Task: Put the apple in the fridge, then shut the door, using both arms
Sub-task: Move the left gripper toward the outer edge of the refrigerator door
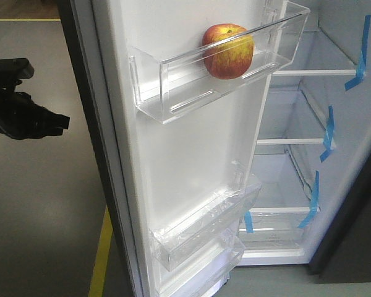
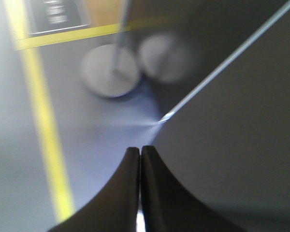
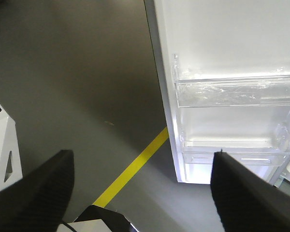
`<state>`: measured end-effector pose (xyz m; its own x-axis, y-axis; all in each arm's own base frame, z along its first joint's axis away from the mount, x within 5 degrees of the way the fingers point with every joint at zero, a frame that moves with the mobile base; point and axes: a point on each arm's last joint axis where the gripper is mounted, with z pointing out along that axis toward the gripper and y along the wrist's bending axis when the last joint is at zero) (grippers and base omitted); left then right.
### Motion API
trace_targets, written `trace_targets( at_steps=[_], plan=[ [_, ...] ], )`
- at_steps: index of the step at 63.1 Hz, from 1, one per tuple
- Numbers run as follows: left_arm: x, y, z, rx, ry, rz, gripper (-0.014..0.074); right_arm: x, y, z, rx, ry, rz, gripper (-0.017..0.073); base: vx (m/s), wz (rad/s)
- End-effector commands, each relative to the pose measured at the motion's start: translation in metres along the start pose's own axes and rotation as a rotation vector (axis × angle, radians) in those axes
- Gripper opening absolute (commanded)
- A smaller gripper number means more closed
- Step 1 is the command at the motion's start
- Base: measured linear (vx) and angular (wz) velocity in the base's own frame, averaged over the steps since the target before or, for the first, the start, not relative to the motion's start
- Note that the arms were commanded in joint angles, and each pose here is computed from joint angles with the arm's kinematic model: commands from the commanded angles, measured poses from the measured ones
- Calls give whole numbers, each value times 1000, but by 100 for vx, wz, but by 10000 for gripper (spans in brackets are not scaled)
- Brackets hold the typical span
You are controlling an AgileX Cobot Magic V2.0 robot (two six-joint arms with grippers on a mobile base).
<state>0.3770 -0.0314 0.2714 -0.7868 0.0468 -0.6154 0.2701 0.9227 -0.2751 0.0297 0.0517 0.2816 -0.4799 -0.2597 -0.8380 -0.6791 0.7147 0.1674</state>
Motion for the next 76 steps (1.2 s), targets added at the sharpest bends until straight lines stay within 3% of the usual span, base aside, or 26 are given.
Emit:
trace_targets(
  at_steps=[1, 15, 21, 31, 57, 76],
  plan=[
    [-26, -7, -6, 67, -113, -20, -6, -10, 1, -3, -2, -67, 8, 555, 0, 0],
    [-47, -3, 22, 171, -121, -74, -6, -10, 1, -3, -2, -67, 8, 555, 0, 0],
    [-53, -9, 30, 223, -118, -81, -6, -10, 1, -3, -2, -67, 8, 555, 0, 0],
    [-55, -30, 38, 307, -108, -27, -6, -10, 1, -3, -2, -67, 8, 555, 0, 0],
    [-45, -70, 45, 420, -24, 82, -6, -10, 1, -3, -2, -67, 8, 555, 0, 0],
    [-46, -123, 30, 544, -77, 157, -6, -10, 1, -3, -2, -67, 8, 555, 0, 0]
  ],
)
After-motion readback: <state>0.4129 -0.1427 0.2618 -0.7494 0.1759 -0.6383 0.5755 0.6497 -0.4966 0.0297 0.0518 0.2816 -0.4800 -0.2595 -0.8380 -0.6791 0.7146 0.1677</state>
